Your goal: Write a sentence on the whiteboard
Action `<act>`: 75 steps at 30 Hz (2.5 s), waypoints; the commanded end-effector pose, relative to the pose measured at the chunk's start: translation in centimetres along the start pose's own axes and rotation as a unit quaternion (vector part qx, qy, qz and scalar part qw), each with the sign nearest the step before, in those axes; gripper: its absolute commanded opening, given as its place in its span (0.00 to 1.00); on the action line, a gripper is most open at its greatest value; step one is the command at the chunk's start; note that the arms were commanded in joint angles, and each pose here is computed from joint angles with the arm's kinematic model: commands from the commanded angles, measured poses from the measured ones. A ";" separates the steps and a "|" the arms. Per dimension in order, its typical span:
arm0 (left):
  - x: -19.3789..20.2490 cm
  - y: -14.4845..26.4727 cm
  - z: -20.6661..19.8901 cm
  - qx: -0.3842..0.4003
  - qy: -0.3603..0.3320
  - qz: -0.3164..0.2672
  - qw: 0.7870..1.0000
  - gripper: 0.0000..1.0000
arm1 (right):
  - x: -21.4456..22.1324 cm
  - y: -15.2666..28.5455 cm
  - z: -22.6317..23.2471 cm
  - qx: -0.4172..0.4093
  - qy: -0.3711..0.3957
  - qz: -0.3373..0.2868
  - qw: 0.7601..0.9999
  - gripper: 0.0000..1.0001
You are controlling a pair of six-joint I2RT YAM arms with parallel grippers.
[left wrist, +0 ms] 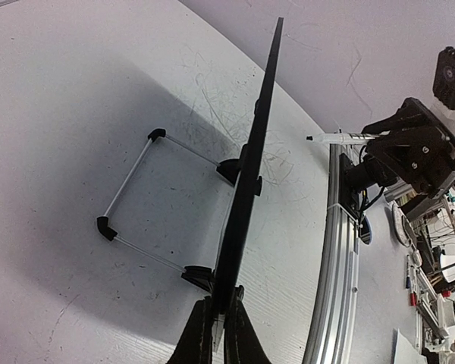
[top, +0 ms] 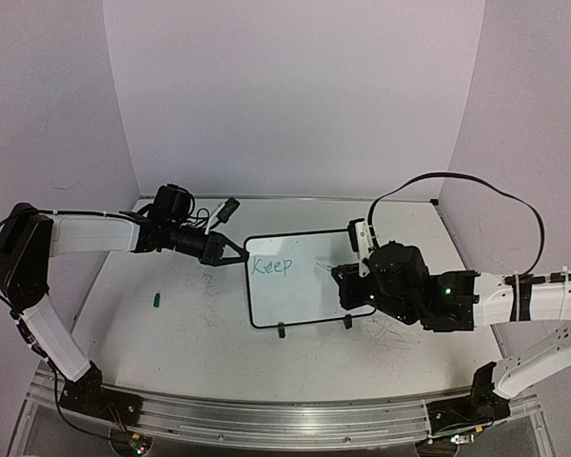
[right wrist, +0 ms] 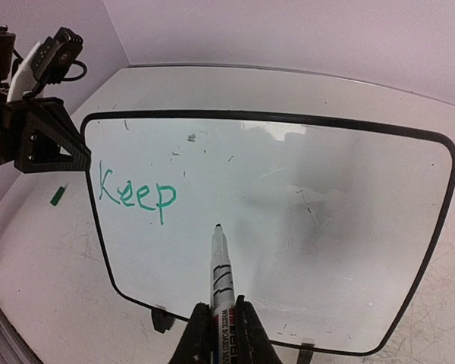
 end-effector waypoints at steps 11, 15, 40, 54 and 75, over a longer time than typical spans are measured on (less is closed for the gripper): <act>-1.1 0.7 -0.5 -0.005 -0.006 -0.006 1.000 0.00 | -0.6 -1.5 1.5 0.009 0.013 0.005 1.000 0.00; -1.2 0.7 -0.6 -0.004 -0.006 -0.007 1.000 0.00 | -0.8 -2.5 2.0 0.018 0.017 -0.006 1.000 0.00; -1.2 0.8 -0.8 -0.001 -0.007 -0.007 1.000 0.00 | -1.6 -4.1 2.3 0.023 0.002 -0.030 0.999 0.00; -1.3 0.8 -0.8 -0.002 -0.009 -0.008 1.000 0.00 | -0.6 -4.4 1.6 0.037 -0.003 -0.011 0.999 0.00; -1.3 0.9 -0.9 -0.002 -0.010 -0.009 1.000 0.00 | 1.3 -4.1 0.5 0.044 -0.029 0.028 0.998 0.00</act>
Point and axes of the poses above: each gripper's point midway between its finger pads, its own y axis back along the fingers, its own z axis along the line the jaws close on, x = y × z, the point moved 7 cm from there along y, back along the fingers, and after that the axes turned 12 degrees about -y, right-handed, at the moved point
